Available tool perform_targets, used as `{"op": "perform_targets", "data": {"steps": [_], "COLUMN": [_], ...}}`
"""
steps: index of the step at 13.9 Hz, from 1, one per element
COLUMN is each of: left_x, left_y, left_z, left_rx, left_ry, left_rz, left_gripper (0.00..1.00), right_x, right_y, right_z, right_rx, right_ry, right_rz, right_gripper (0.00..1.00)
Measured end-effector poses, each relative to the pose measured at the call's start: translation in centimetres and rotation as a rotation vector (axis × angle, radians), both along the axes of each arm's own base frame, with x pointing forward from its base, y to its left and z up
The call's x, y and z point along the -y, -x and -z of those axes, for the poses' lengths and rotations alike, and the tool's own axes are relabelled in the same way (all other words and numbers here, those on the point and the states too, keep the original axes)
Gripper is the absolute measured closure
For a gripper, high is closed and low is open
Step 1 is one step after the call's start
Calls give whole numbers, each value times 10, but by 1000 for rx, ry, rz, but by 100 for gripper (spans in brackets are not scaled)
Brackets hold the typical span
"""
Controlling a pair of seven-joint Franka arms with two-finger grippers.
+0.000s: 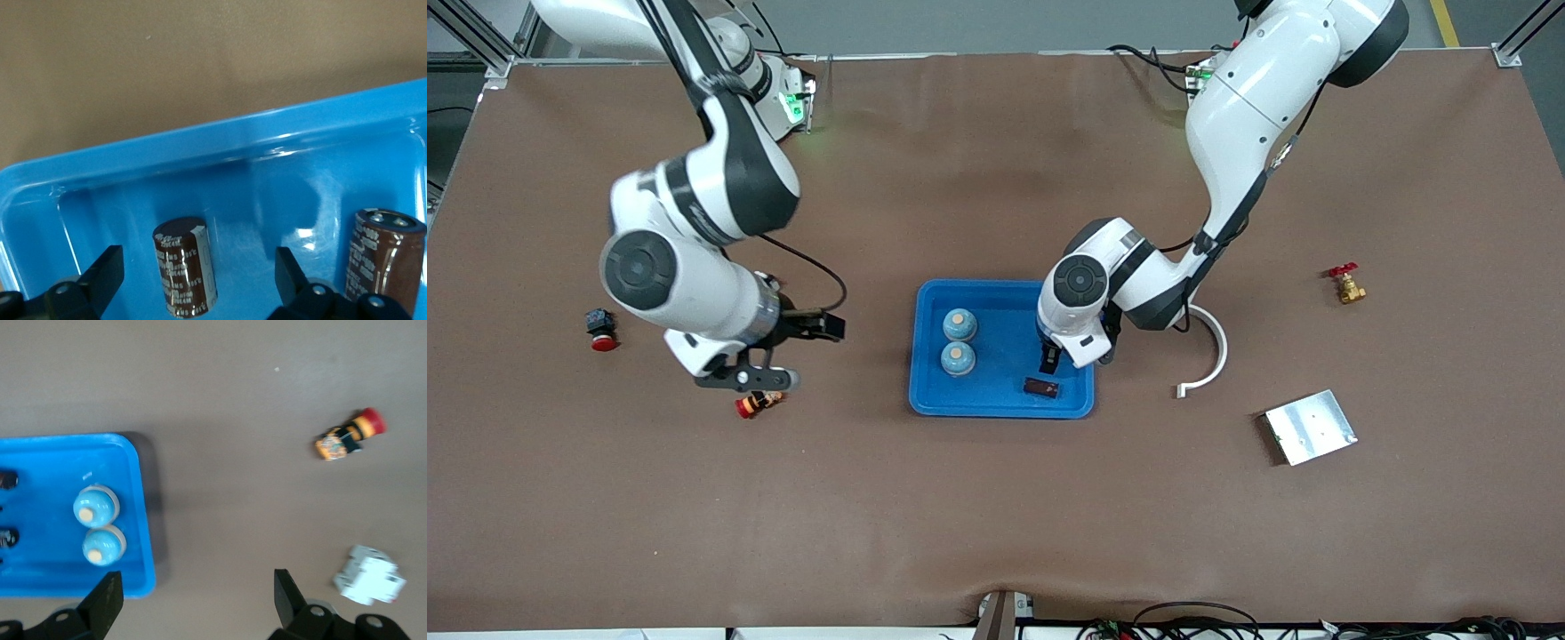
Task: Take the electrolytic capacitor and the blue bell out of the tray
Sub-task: 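Grasp a brown capacitor with the left gripper while the right gripper grasps a bell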
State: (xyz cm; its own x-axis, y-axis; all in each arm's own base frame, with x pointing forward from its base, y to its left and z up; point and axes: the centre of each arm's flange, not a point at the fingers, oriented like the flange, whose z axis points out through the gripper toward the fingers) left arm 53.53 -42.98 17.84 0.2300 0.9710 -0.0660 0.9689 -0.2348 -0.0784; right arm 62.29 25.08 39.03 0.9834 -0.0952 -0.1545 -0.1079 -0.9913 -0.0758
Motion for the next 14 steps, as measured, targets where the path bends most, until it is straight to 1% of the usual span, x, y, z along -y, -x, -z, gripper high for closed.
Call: {"op": "perform_targets", "data": {"steps": [3, 6, 7, 9, 10, 11, 12, 13, 14], "left_x": [0, 5, 7, 11, 13, 13, 13, 13, 13], "left_y": [0, 3, 5, 8, 9, 9, 9, 8, 8], "left_z": [1, 1, 0, 0, 0, 0, 0, -1, -1], "left_rx": [3, 5, 5, 5, 6, 7, 10, 16, 20], "left_ry": [-2, -3, -3, -5, -7, -9, -10, -12, -15], "left_rz": [3, 12, 11, -2, -8, -14, -14, -10, -6], "left_gripper": [0, 0, 0, 19, 31, 40, 52, 58, 58], "right_x": [-54, -93, -99, -109, -112, -116, -118, -121, -122], "right_y": [8, 21, 25, 30, 32, 33, 34, 33, 31], "right_z": [38, 64, 72, 89, 97, 105, 111, 116, 120], "right_rx": [20, 35, 32, 31, 32, 33, 36, 44, 59], "right_ry": [10, 20, 40, 96, 114, 118, 118, 115, 106], "right_rz": [77, 86, 91, 140, 158, 169, 180, 194, 217], "right_gripper": [0, 0, 0, 0, 0, 0, 0, 0, 0]}}
